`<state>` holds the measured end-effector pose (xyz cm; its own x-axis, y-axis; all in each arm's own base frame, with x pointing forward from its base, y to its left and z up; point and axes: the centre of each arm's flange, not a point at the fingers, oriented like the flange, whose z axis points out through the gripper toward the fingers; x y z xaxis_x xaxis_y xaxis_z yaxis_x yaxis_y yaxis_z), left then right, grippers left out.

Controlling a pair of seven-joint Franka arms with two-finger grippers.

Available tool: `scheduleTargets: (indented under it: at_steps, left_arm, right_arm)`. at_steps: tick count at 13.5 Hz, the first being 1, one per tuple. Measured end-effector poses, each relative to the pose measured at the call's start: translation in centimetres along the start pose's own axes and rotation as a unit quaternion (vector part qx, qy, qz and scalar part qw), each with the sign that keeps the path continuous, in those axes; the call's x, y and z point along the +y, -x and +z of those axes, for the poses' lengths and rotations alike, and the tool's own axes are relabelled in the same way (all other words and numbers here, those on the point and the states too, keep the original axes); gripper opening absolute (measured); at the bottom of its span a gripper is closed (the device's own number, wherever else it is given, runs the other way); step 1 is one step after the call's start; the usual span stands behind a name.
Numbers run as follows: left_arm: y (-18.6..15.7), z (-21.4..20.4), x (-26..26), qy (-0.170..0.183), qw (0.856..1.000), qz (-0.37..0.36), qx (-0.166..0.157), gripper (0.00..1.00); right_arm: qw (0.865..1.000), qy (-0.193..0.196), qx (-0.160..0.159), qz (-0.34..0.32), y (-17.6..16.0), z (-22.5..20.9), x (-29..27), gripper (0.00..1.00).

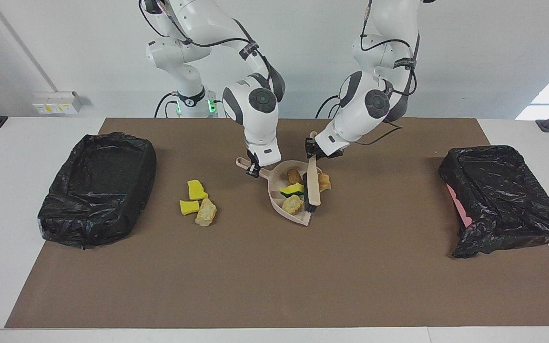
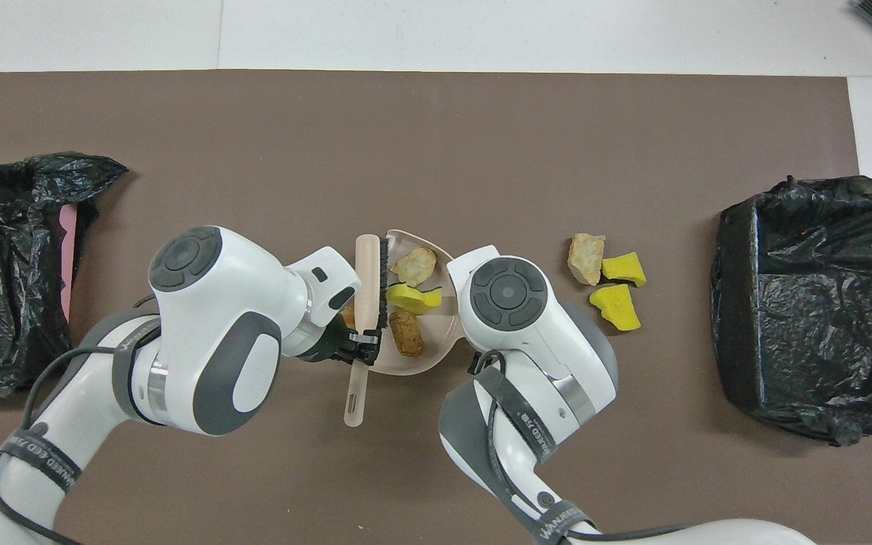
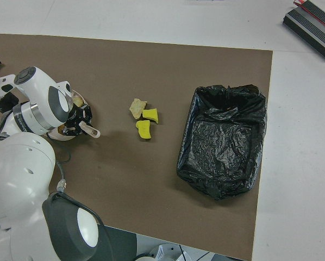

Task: Sweep and dump trash in bin
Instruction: 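Sweep the scraps into the dustpan with the left gripper's brush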

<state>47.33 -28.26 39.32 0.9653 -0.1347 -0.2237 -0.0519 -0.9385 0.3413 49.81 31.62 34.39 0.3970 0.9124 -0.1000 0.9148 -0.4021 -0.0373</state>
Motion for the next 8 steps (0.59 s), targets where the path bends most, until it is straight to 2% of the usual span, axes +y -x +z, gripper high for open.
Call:
scheduleTargets:
  at_steps: [2,5,8]
  left_arm:
    - [0.5,-1.3,-0.5,-0.003,0.998,-0.059,-0.012,0.26]
    - [2.2,-0.6,-1.6,-0.056,0.984,-0.169,-0.018,0.26]
    - [5.5,2.0,-4.6,-0.105,0.975,-0.194,-0.029,0.26]
  right_arm:
    - [1.000,0.000,0.000,0.001,0.0,0.0,0.0,0.32]
    - [1.000,0.000,0.000,0.001,0.0,0.0,0.0,0.32]
    - [1.000,0.000,0.000,0.001,0.0,0.0,0.0,0.32]
